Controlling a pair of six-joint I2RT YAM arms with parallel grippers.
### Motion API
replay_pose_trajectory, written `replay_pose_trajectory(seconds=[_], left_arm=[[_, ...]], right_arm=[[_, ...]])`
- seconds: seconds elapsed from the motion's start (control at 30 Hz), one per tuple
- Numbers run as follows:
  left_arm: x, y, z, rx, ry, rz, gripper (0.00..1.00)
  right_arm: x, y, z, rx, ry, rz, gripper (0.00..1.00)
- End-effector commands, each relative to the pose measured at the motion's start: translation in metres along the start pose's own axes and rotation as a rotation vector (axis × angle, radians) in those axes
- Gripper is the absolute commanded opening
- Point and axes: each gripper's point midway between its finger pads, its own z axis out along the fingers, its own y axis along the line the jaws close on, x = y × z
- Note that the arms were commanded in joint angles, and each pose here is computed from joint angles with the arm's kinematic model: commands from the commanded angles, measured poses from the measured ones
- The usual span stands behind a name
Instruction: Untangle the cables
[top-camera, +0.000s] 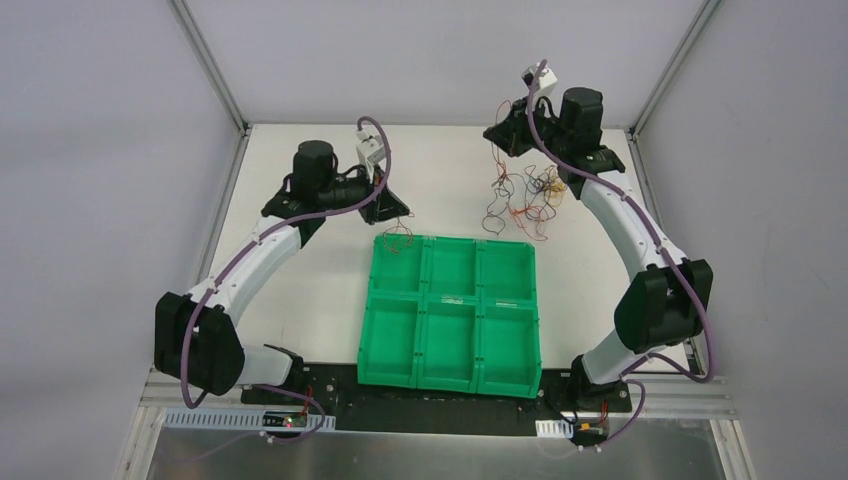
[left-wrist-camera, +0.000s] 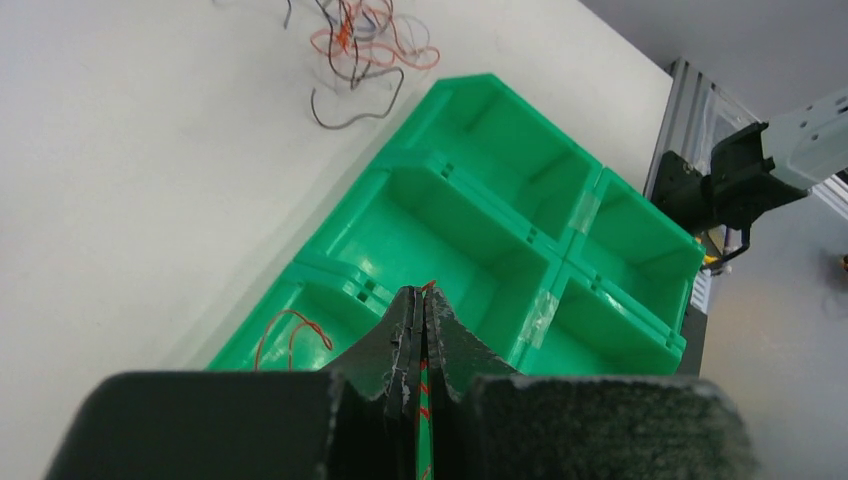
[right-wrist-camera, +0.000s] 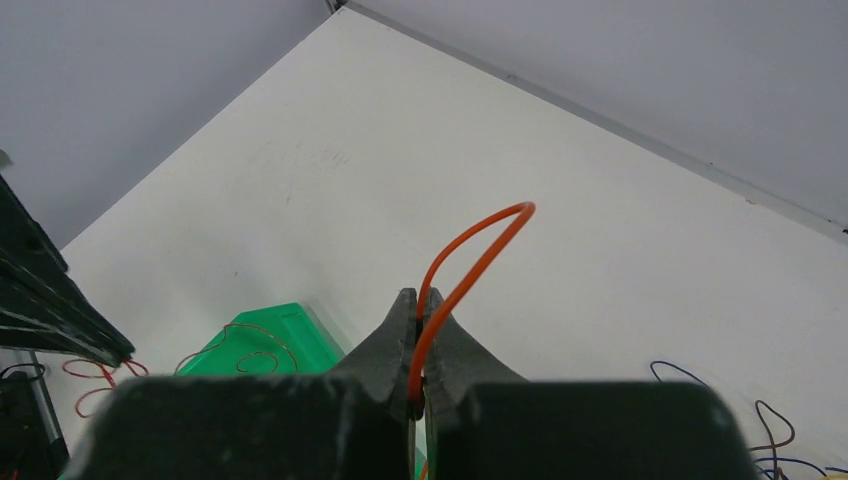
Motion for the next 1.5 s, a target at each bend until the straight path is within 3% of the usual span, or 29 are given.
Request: replay_pose_trajectory(seconds=[0.0,0.17,0.23,0.27,0.33,0.53,0.7,0.93,1.1,1.47], left_arm=[[0.026,-0.005,0.008,0.033,0.041,0.025,0.0],[0.061,0.002,0.007,0.0,0.098,-0.018,0.01],[0.067,0.006,0.004,-0.022,0.118,0.007,0.25],[0.062,0.006,0.003,-0.028,0.116,0.02,0.42],[0.037,0.006,0.003,-0.041,0.086,0.055,0.66],[-0.057,0.007,0.028,0.011,-0.053,0.07,0.83],[-0.113,0.005,0.05,0.113,-0.259,0.08,0.86],[-0.176,-0.014,0.042,0.177,-0.389,0.002,0.79],[-0.188,-0.023,0.045,0.257,-0.392,-0.131,0.75],[-0.173,-0.034,0.071,0.321,-0.325,-0.218,0.78]], right_arm=[[-0.053,0.031,-0.018,-0.055,-0.118,-0.053,0.0],[-0.06,0.041,-0.02,-0.085,-0.132,-0.044,0.0],[-0.062,0.049,-0.021,-0.113,-0.132,-0.043,0.0],[-0.062,0.053,-0.023,-0.128,-0.131,-0.045,0.0],[-0.061,0.064,-0.024,-0.169,-0.124,-0.046,0.0],[-0.065,0.088,-0.025,-0.239,-0.132,-0.023,0.0],[-0.073,0.102,-0.022,-0.278,-0.157,0.002,0.0],[-0.041,0.115,-0.025,-0.368,-0.098,-0.094,0.0],[-0.025,0.127,-0.027,-0.461,-0.08,-0.164,0.0],[-0.025,0.142,-0.021,-0.549,-0.068,-0.174,0.0]])
